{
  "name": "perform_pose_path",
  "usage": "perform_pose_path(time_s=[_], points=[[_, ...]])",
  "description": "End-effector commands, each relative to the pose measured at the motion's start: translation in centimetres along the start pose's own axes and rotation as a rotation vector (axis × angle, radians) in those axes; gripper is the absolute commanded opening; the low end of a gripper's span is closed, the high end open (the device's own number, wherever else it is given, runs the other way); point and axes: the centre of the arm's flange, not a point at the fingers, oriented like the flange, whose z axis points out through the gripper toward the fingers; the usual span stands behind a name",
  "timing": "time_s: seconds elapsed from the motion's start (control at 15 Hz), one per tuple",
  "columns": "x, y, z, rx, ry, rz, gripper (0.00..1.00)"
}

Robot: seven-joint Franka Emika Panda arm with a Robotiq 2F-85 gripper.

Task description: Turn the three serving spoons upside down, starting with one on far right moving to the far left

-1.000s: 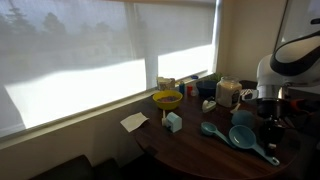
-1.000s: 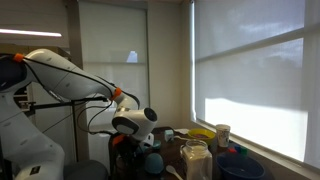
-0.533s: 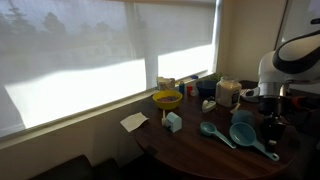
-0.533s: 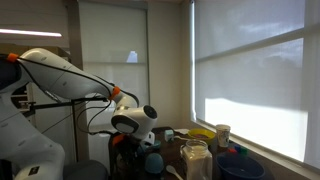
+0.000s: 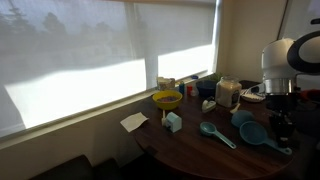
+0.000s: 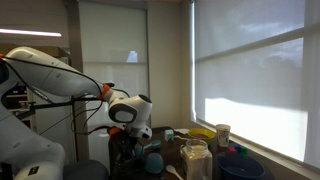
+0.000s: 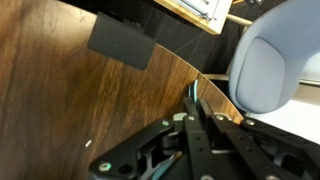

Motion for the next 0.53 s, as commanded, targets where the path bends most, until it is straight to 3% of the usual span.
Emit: perform_pose_path(time_s=[0.0,0.47], points=[[0.6,-2.7,-1.1,-0.177,-0.085,0.023,0.02],[1.9,-5.6,-0.2,-0.445,-0.206,-0.014,0.02]])
